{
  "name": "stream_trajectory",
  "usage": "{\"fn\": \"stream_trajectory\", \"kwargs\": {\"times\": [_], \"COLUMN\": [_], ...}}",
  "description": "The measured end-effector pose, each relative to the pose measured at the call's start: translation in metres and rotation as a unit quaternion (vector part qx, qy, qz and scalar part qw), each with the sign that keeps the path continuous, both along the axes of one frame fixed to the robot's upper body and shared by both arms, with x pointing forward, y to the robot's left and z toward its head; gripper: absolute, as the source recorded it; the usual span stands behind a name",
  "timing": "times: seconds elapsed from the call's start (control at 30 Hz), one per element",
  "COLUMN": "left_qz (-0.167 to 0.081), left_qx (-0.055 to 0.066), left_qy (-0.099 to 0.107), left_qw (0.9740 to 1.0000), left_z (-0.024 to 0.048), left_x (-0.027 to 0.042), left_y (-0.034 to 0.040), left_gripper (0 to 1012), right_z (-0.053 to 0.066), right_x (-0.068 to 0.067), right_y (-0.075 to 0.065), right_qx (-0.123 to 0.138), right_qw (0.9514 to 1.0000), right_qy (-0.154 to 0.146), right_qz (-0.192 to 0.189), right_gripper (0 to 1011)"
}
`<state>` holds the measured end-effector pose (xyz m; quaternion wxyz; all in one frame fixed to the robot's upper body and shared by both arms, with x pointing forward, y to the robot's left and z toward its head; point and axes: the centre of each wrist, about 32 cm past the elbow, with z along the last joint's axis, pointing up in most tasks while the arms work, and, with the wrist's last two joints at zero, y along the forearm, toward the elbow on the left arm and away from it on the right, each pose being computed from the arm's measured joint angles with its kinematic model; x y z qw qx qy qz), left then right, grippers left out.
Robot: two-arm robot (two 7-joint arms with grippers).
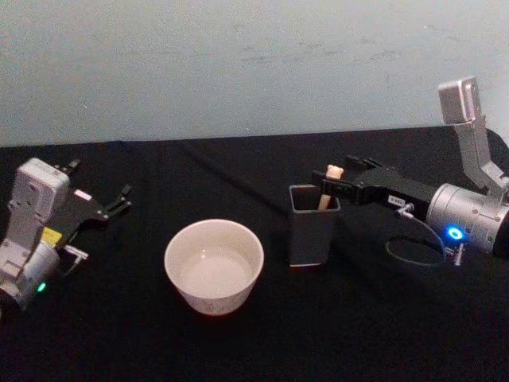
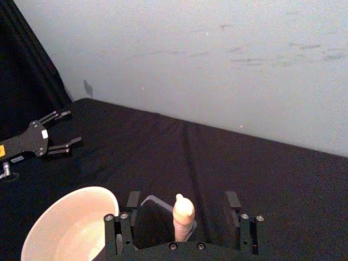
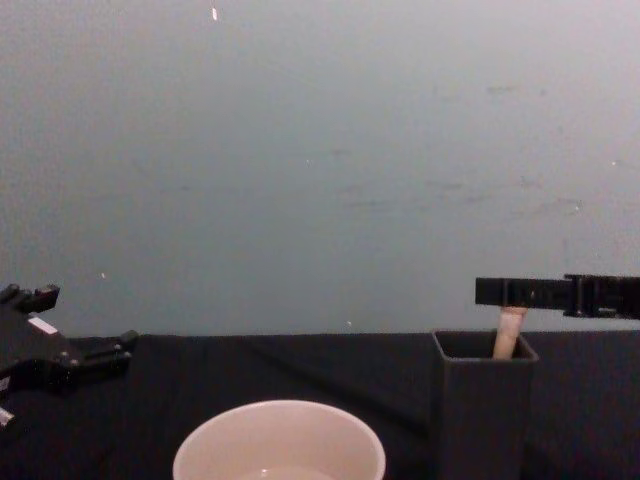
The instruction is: Pick up the stirring spoon with one hand, stir inside the cup, then place it back in its original position.
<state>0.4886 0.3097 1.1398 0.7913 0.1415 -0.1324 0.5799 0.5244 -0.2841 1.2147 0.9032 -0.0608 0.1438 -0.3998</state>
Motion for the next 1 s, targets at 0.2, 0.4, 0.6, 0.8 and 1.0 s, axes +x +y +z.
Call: {"fn": "stream_trajectory", "kwargs": {"times": [0.2,0.4,0.6,0.8,1.0], "left_qz": [0.0,0.0,0.0,0.0,0.0], "left_qx": [0.0,0.0,0.0,0.0,0.0], "left_qy": [0.0,0.0,0.0,0.0,0.0], "left_qw": [1.0,1.0,1.0,1.0,1.0], "left_z": [0.0,0.0,0.0,0.0,0.0], "left_x": [0.0,0.0,0.0,0.0,0.0], "left_y": [0.0,0.0,0.0,0.0,0.0], "left_gripper": [1001,1001,1001,1001,1001], "right_z": [0.003,0.008,0.0,-0.029,-0.052], "right_x": [-0.002,-0.005,-0.004,0.0,-0.002], "right_y": [0.002,0.009,0.024,0.032,0.032], "right_qx": [0.011,0.031,-0.002,-0.078,-0.119], "right_qw": [0.9994,0.9924,0.9657,0.946,0.9433], "right_qy": [-0.025,-0.084,-0.164,-0.183,-0.159], "right_qz": [-0.021,-0.085,-0.201,-0.256,-0.266], "right_gripper": [1002,1002,1002,1002,1002]}}
